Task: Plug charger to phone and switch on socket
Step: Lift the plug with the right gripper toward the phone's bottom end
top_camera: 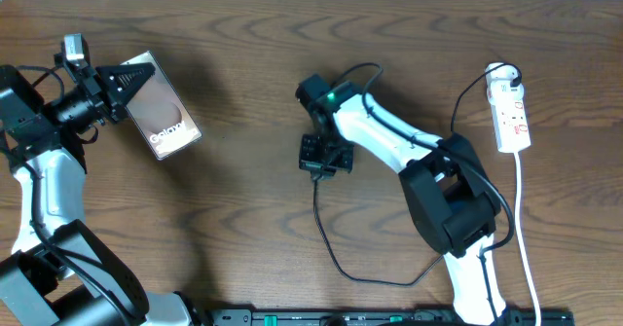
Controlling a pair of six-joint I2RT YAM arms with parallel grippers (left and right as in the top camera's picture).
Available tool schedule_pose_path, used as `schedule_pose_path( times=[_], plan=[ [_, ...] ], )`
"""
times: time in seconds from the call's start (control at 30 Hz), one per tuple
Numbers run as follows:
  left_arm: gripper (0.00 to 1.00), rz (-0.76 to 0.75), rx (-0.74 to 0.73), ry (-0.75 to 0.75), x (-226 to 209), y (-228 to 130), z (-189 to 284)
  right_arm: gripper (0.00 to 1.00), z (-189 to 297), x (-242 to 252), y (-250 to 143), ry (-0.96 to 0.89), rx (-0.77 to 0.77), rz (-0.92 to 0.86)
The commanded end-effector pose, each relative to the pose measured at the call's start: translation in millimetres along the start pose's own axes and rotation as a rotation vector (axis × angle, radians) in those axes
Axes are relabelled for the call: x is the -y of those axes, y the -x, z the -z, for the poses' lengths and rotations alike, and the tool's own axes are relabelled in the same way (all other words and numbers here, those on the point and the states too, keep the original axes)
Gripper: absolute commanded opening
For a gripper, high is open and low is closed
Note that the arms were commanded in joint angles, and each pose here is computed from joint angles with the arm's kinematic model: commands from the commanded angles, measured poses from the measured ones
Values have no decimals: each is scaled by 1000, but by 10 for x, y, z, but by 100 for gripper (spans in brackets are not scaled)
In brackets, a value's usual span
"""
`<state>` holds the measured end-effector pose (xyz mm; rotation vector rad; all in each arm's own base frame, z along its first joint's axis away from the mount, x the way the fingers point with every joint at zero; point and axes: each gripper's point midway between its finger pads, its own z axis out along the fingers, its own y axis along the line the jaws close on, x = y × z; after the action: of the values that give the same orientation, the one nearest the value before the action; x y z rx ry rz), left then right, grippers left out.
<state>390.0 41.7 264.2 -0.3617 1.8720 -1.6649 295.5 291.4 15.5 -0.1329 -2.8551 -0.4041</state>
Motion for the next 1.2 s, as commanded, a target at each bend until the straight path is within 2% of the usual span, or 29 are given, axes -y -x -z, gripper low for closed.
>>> schedule_pose_path(
  times=[0.0,0.17,0.27,0.37,0.6,0.83,1.03,1.17],
  plan=[
    [7,-25,-22,-19,64,-54,9,1,193,-269,-6,144,-42,165],
    [7,-25,-22,-19,64,-54,9,1,416,-496,-17,269,-54,294],
    [8,-25,-22,-19,64,-55,9,1,615,-811,-158,487,-97,466],
    [7,-25,-22,-19,64,-55,9,1,804,-1026,-273,670,-129,561],
    [8,-24,-23,-19,63,-56,9,1,1287,-1311,-576,1069,-121,884],
    [8,-25,-23,-19,63,-56,9,1,1302,-1400,-755,1144,-68,1068],
    [7,-26,-22,-18,64,-53,9,1,1247,-1487,-897,1152,-80,1122],
    [7,-26,-15,-13,54,-42,7,1,1315,-1586,-1036,1231,-96,1172]
  ],
)
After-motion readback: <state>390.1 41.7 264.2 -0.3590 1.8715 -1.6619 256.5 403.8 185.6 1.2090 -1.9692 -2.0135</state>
